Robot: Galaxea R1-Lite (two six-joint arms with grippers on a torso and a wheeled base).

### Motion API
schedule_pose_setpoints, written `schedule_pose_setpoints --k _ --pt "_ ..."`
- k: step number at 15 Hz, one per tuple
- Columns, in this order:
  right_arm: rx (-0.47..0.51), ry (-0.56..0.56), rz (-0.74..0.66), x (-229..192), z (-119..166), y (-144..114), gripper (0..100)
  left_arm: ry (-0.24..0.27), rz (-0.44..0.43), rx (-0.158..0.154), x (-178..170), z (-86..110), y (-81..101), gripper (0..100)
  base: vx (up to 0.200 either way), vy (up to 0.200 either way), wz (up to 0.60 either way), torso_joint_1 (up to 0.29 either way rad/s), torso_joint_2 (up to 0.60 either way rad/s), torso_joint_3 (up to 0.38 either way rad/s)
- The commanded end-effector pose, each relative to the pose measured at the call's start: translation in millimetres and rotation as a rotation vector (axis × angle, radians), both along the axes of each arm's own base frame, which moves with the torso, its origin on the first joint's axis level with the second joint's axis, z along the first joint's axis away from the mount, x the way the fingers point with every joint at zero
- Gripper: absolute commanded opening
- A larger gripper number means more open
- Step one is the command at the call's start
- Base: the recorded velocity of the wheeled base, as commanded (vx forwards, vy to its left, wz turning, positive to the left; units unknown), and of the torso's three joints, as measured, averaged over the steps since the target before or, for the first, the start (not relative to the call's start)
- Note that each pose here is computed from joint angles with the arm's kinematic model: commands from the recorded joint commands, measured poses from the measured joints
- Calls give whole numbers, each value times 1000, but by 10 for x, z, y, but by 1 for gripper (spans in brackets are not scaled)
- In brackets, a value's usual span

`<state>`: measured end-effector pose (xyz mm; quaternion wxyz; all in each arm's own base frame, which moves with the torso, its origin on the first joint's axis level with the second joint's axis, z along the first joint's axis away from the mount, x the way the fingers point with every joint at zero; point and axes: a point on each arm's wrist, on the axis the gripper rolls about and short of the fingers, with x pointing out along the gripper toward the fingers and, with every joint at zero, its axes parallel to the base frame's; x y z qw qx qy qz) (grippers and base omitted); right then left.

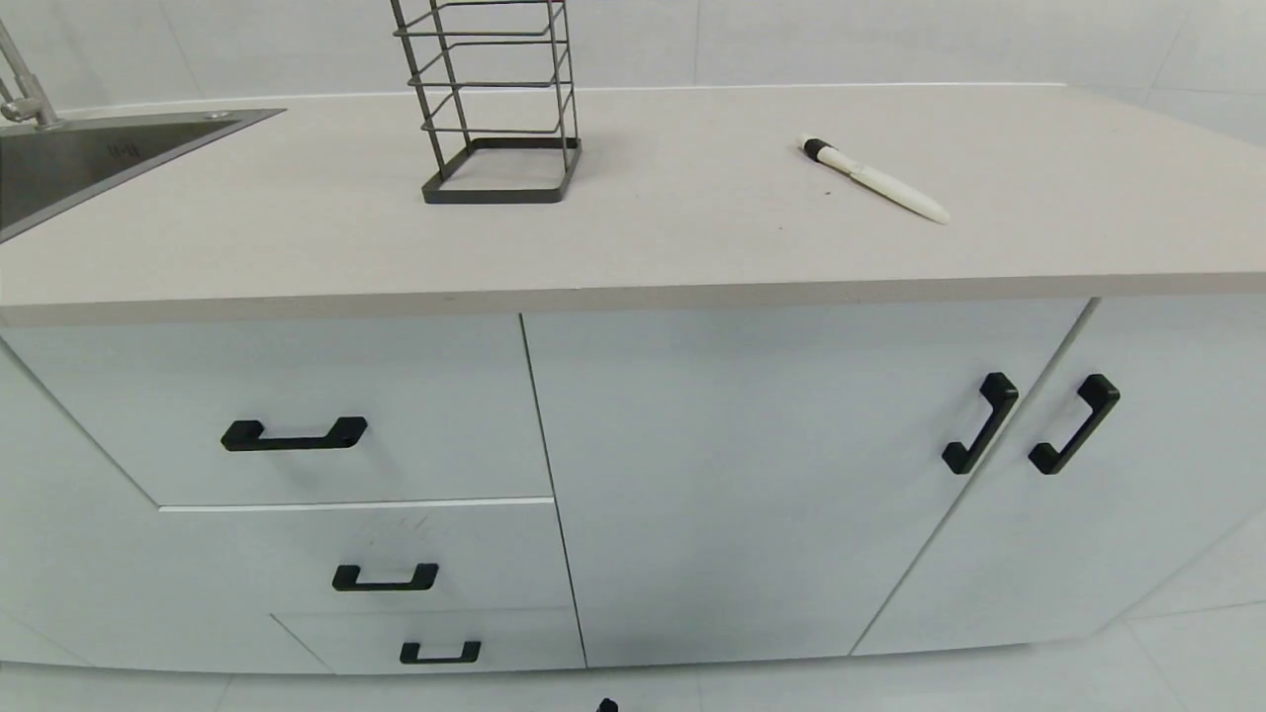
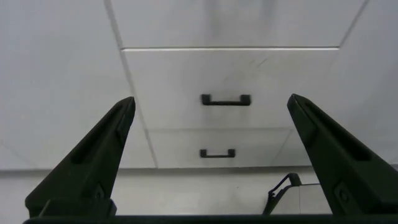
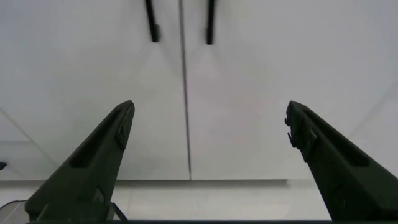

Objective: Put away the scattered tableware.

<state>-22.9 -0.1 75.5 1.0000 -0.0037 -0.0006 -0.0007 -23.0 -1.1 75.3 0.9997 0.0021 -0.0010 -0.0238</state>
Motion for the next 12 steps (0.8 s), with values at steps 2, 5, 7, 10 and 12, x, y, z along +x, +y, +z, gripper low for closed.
schedule_pose_setpoints --k 2,5,7,10,12 --pt "0 1 0 1 0 0 100 4 0 -1 3 2 0 100 0 0 0 0 0 0" --pt "0 1 0 1 0 0 100 4 2 -1 3 2 0 100 0 0 200 1 2 1" --pt "-2 1 0 1 0 0 100 5 3 -1 3 0 1 100 0 0 300 1 1 1" --pt "0 1 0 1 0 0 100 4 5 -1 3 2 1 100 0 0 0 0 0 0" --pt "0 1 0 1 0 0 100 5 5 -1 3 0 1 100 0 0 0 0 0 0"
